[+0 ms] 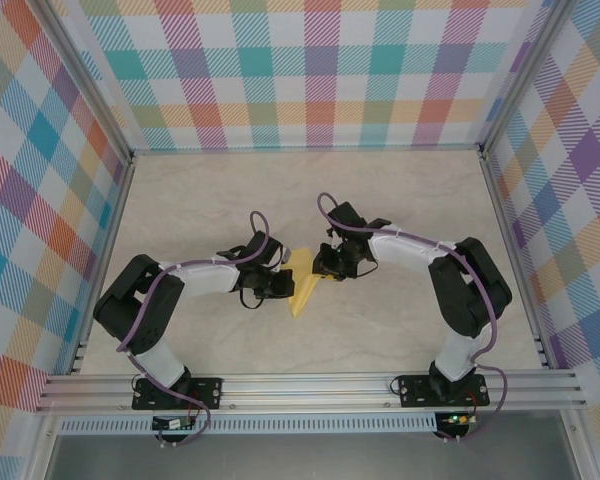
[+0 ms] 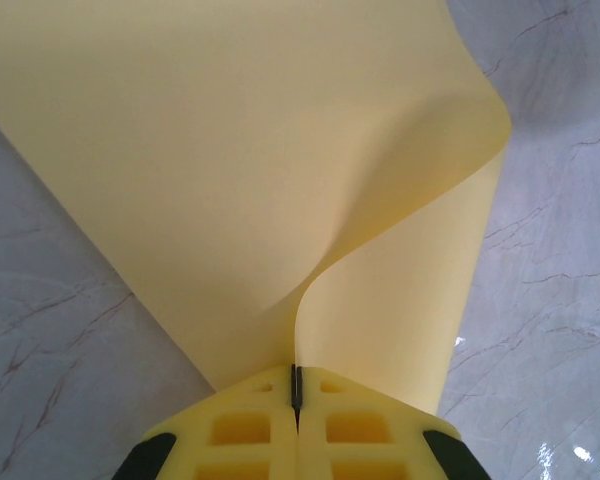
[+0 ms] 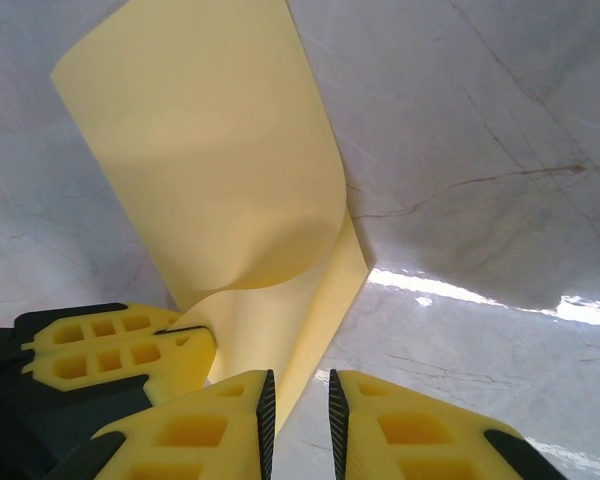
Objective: Fold a paper plane with a square sheet of paper (pick it up from the middle)
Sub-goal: Third fold the triangle at the center of the table.
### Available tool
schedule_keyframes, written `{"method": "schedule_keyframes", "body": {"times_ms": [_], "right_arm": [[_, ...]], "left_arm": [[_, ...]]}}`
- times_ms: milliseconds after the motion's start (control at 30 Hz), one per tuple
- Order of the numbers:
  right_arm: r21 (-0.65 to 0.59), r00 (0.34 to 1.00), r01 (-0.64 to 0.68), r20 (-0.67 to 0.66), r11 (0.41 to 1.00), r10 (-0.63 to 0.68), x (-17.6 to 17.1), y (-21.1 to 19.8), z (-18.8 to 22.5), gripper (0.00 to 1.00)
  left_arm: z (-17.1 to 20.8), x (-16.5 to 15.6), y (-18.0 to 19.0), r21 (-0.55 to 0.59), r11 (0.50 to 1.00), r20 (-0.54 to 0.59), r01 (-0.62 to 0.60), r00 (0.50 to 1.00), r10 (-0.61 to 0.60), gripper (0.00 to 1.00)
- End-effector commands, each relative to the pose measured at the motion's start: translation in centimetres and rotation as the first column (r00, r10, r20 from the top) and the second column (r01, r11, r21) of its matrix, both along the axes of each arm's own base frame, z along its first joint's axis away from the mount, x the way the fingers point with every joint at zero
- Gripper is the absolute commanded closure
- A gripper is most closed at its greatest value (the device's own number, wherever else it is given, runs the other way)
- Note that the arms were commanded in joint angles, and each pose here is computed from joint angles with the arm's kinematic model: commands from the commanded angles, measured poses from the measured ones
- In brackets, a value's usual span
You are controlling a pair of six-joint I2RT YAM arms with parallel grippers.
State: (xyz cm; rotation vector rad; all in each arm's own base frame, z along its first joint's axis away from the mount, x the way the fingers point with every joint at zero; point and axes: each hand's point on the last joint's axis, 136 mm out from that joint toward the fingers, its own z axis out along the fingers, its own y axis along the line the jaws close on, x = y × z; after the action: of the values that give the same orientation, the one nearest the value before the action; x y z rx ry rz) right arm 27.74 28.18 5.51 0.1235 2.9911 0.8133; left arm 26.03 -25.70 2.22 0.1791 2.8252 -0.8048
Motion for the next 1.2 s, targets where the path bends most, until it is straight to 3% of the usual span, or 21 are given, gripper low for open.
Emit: {"method": "schedule_keyframes", "body": {"times_ms": [0,600,1167], "right_arm": [[0.027,1.000,0.000,0.001,1.000,0.000,-0.5,0.4,0.7,0.76],[0.039,1.000,-0.002,-0.001,0.999,0.002,-1.0,0.6,0.6,0.76],[0.270,0.999,-0.019,-0.032,0.963,0.028,-5.6,4.1,1.7,0.86]], "left_arm": [[0.2,0.1,0.1,-0.024,1.000,0.000,-0.008,1.000,0.008,0.97],[-1.0,-0.4,0.4,-0.005,1.000,-0.026,-0.002,1.000,0.002,0.97],[-2.1,-0.9,0.9,0.020,1.000,-0.048,-0.002,0.999,0.003,0.97]]}}
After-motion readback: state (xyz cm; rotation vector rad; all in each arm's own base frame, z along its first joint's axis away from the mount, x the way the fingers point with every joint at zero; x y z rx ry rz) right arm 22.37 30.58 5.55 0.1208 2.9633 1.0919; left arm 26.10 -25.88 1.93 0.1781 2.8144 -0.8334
